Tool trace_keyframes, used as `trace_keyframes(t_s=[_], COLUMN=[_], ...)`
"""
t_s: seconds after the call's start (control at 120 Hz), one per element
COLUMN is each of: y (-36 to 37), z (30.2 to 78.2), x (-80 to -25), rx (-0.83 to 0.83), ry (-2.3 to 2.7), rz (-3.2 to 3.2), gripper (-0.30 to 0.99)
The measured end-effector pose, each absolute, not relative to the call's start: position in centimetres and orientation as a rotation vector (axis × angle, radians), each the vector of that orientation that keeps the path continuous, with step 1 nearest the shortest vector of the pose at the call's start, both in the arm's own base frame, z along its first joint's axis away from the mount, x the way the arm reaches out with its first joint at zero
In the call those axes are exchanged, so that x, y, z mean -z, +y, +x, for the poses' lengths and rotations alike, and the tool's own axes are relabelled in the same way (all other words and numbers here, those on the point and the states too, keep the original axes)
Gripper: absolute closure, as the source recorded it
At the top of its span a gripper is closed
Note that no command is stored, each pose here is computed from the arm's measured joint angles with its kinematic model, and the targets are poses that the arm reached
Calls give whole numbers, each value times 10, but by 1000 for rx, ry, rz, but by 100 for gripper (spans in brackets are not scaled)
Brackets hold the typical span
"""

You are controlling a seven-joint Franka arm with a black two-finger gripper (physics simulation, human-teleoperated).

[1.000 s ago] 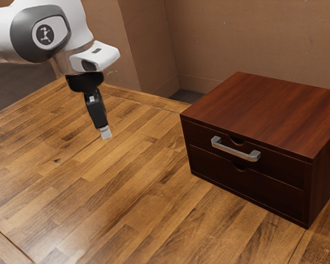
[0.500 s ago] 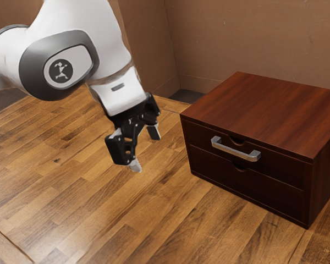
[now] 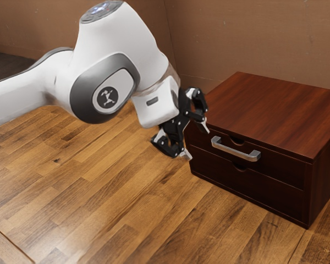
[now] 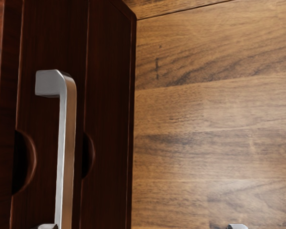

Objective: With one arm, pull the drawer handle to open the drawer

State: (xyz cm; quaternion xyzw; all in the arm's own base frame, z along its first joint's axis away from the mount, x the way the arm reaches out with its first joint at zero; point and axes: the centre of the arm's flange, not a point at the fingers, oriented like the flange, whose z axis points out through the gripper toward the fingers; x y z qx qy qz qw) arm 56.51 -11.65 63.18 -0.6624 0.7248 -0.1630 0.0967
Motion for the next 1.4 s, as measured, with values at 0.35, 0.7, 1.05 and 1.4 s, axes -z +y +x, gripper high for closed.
trace_keyframes(t_s=[0.35,0.7,1.05,1.4], y=[-112,-117,-127,-130], z=[594,608,619,563], x=[-607,-601,-566,-546], rx=[536,617,618,588], ry=[2170,2151,2194,2244], rz=[-1915,-1816,-1814,-1800], gripper=[50,53,62,76])
